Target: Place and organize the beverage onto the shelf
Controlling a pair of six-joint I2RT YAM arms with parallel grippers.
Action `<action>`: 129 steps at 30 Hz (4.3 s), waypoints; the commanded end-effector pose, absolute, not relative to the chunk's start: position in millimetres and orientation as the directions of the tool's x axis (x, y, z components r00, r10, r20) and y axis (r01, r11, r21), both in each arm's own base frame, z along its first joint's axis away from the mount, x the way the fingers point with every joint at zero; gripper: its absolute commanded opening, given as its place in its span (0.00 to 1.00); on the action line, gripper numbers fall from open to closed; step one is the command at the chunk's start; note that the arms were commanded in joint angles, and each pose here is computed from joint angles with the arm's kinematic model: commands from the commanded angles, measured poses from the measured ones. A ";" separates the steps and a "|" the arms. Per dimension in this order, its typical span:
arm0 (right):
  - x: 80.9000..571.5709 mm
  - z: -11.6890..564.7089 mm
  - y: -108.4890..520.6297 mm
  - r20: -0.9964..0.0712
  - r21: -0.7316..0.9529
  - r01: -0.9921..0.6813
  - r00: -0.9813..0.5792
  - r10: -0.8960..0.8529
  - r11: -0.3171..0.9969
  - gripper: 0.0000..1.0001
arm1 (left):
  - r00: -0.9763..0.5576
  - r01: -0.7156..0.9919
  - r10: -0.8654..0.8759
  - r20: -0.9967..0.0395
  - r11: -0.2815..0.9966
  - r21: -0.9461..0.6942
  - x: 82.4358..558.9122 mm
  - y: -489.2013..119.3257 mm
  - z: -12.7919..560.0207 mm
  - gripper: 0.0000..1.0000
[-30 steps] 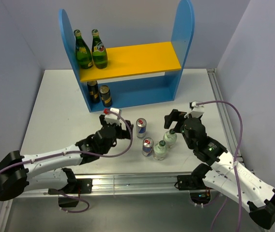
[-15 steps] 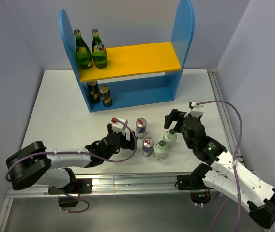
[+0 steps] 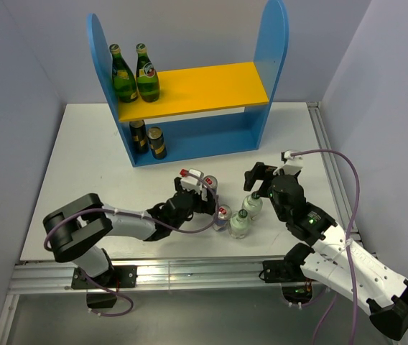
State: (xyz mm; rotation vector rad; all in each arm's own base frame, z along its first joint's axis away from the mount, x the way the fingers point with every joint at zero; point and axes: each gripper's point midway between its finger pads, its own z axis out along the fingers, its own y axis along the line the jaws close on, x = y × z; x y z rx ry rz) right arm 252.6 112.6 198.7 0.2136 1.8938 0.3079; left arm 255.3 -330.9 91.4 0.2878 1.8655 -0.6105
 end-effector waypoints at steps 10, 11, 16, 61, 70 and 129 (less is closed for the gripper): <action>254.3 204.9 111.2 -0.899 0.326 0.003 -0.307 0.311 0.945 1.00 | -0.256 0.435 -0.167 -0.952 0.860 -0.268 291.3 -360.4 112.8 0.74; 254.1 205.3 111.4 -0.899 0.329 0.002 -0.307 0.314 0.944 1.00 | -0.257 0.433 -0.154 -0.954 0.864 -0.256 292.4 -360.9 109.2 0.70; 254.0 205.0 111.1 -0.899 0.328 0.003 -0.307 0.313 0.945 1.00 | -0.250 0.424 -0.150 -0.957 0.871 -0.247 298.1 -364.1 114.0 0.21; 247.1 212.4 117.4 -0.889 0.381 -0.055 -0.295 0.350 0.923 1.00 | 0.039 0.327 -0.260 -0.965 0.916 -0.234 527.2 -333.2 458.3 0.09; 247.2 213.2 119.6 -0.886 0.390 -0.062 -0.297 0.356 0.919 1.00 | 0.042 0.332 -0.203 -0.978 0.926 -0.178 521.7 -329.7 454.9 0.64; 178.3 160.4 116.0 -0.800 0.353 0.206 -0.439 0.409 0.913 1.00 | -0.264 0.319 -0.175 -0.949 0.912 -0.257 263.1 -286.9 290.8 0.99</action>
